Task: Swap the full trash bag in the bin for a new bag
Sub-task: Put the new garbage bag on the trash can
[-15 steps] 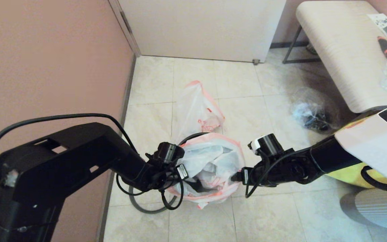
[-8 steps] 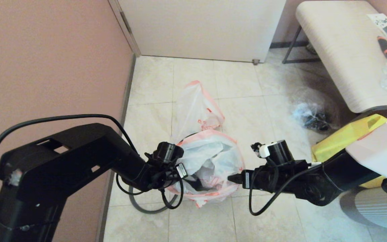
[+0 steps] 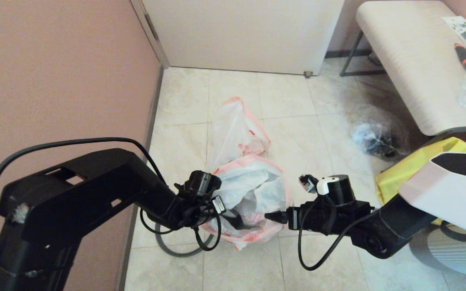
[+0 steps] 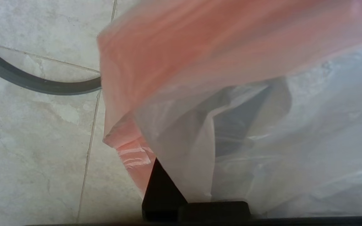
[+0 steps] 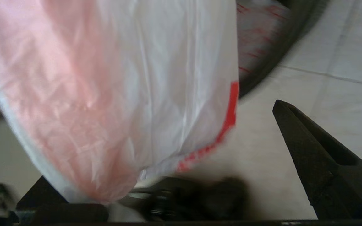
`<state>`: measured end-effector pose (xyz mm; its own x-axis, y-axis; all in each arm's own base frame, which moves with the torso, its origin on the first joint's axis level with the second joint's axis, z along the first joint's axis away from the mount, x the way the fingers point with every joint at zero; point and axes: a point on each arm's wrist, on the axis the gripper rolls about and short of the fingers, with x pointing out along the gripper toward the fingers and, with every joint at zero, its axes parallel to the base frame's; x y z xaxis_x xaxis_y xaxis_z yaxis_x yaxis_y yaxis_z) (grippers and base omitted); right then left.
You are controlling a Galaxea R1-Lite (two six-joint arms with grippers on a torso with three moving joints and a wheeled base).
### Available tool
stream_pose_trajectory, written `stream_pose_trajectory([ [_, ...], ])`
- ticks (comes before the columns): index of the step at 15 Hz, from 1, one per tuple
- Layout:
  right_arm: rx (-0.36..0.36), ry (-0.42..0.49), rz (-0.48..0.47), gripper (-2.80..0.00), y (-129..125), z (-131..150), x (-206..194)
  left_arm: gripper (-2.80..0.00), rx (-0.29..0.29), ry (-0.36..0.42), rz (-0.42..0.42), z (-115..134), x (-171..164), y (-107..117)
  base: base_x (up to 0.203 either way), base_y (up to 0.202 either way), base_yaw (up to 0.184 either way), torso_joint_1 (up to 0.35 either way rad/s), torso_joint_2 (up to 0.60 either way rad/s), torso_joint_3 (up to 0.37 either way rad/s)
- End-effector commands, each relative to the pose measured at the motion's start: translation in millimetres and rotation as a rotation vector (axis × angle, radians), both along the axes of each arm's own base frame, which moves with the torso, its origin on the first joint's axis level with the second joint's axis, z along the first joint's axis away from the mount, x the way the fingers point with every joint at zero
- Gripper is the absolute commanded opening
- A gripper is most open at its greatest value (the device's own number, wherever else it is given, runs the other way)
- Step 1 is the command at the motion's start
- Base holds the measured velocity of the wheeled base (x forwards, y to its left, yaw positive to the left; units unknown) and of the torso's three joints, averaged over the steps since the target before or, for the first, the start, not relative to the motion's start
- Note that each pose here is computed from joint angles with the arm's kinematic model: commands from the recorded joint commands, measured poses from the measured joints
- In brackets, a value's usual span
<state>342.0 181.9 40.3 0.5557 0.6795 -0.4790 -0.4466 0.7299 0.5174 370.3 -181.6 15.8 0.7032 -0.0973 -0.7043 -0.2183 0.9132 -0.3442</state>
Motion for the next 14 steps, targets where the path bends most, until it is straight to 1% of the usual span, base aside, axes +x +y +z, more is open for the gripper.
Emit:
stream_pose_trajectory([
  [1,-0.074,0.000,0.016,0.00,-12,-26,6,-2.80,-0.004,-0.001,0.008,0,1,1,0.000,0.000,0.000,0.000,0.00,0.000],
  [2,-0.067,0.012,0.022,0.00,-16,-25,1,-2.80,-0.003,-0.003,0.008,-1,2,0,0.000,0.000,0.000,0.000,0.00,0.000],
  [3,-0.032,0.014,0.051,0.00,-21,-21,-4,-2.80,0.008,0.002,0.012,-4,2,0,0.000,0.000,0.000,0.000,0.00,0.000],
  [4,0.019,-0.001,0.083,0.00,-27,-18,-6,-2.80,0.021,-0.001,0.018,-5,4,-1,0.000,0.000,0.000,0.000,0.00,0.000],
  [5,0.052,-0.015,0.089,0.00,-32,-17,-6,-2.80,0.037,0.002,0.013,-9,4,-1,0.000,0.000,0.000,0.000,0.00,0.000],
  [7,0.122,-0.015,0.093,0.00,-41,-16,-6,-2.80,0.047,0.007,0.012,-12,5,-2,0.000,0.000,0.000,0.000,0.00,0.000],
  [8,0.171,-0.017,0.111,0.00,-43,-12,-7,-2.80,0.064,0.016,0.018,-15,8,-3,0.000,0.000,0.000,0.000,0.00,0.000],
  [10,0.227,-0.053,0.132,0.00,-43,-5,-5,-2.80,0.119,0.067,0.031,-22,9,-6,0.000,0.000,0.000,0.000,0.00,0.000],
  [13,0.300,-0.061,0.141,0.00,-42,0,-2,-2.80,0.121,0.069,0.032,-22,9,-6,0.000,0.000,0.000,0.000,0.00,0.000],
  [14,0.306,-0.058,0.144,0.00,-41,2,-5,-2.80,0.119,0.067,0.033,-22,10,-6,0.000,0.000,0.000,0.000,0.00,0.000],
])
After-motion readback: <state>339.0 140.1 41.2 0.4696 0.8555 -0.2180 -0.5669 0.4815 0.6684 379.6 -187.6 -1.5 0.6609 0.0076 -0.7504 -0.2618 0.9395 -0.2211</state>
